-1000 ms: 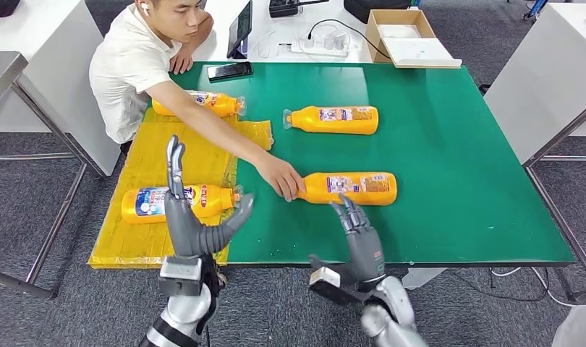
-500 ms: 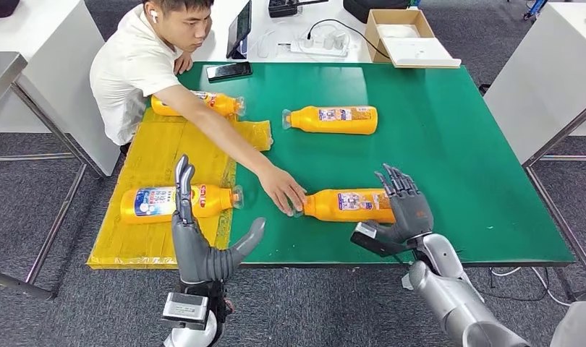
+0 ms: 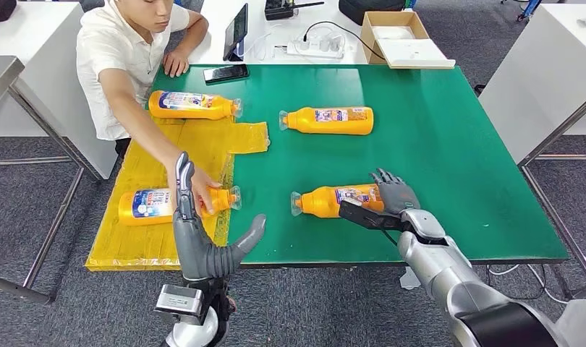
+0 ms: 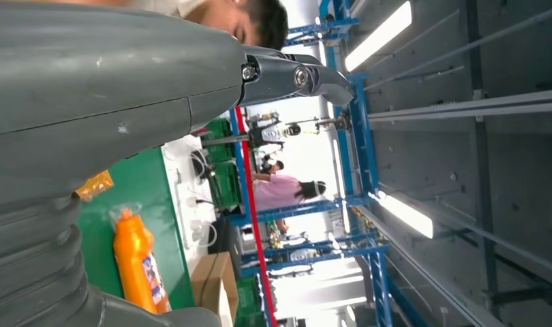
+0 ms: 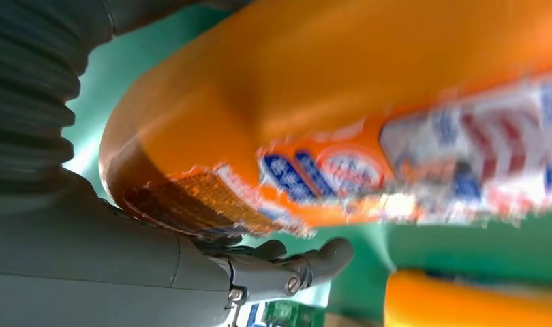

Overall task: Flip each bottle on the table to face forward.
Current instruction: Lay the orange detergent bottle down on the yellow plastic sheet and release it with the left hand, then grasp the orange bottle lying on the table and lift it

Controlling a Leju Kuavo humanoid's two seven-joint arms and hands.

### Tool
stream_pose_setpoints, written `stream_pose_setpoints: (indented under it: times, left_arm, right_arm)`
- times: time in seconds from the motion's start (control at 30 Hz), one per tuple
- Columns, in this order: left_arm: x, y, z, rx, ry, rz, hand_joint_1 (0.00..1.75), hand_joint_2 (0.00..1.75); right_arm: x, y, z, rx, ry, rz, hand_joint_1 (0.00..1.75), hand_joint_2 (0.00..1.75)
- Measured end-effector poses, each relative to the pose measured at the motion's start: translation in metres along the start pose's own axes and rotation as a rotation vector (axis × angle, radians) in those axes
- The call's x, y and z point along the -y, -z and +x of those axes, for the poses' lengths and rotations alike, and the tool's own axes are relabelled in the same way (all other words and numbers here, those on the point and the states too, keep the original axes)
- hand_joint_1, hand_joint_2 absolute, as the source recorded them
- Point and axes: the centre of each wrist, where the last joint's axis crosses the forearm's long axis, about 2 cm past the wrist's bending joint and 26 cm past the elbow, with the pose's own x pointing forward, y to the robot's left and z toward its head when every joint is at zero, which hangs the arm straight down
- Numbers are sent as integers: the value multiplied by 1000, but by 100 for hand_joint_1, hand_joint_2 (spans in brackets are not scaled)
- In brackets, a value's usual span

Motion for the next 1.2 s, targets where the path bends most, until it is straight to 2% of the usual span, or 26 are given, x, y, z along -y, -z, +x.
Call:
stream_pose_setpoints:
  times: [0.13, 0.43, 0.63, 0.7, 0.8, 0.87, 1.0, 1.03, 1.1, 1.2]
  left_arm:
    - [3, -1, 0, -3, -9, -8, 0, 175]
    - [5, 0, 1, -14, -33, -6, 0, 175]
    - [7, 1, 2, -9, -40, -11, 0, 175]
    - [8, 1, 2, -9, -42, -12, 0, 175]
    - [8, 0, 1, -40, -67, 3, 0, 175]
    - [8, -4, -4, -149, -138, 40, 0, 175]
    - [7, -20, -25, -592, -383, 137, 0, 175]
    - [6, -25, -30, -671, -427, 151, 0, 175]
    - [4, -35, -38, -751, -461, 167, 0, 175]
    - [2, -43, -45, -788, -462, 174, 0, 175]
  right_arm:
    - [8, 3, 3, 8, -29, 46, 175, 175]
    - [10, 3, 3, 137, 22, 38, 175, 175]
    - [10, 3, 2, 160, 38, 39, 175, 175]
    - [10, 3, 2, 193, 81, 37, 175, 175]
    - [3, 2, 3, 322, 277, 2, 175, 175]
    - [-9, -2, 10, 417, 433, -69, 175, 175]
    - [-31, -21, 41, 541, 700, -286, 175, 175]
    - [-33, -29, 51, 569, 752, -335, 175, 175]
    - [-33, -43, 67, 616, 819, -406, 175, 175]
    - [-32, -60, 82, 686, 872, -468, 175, 175]
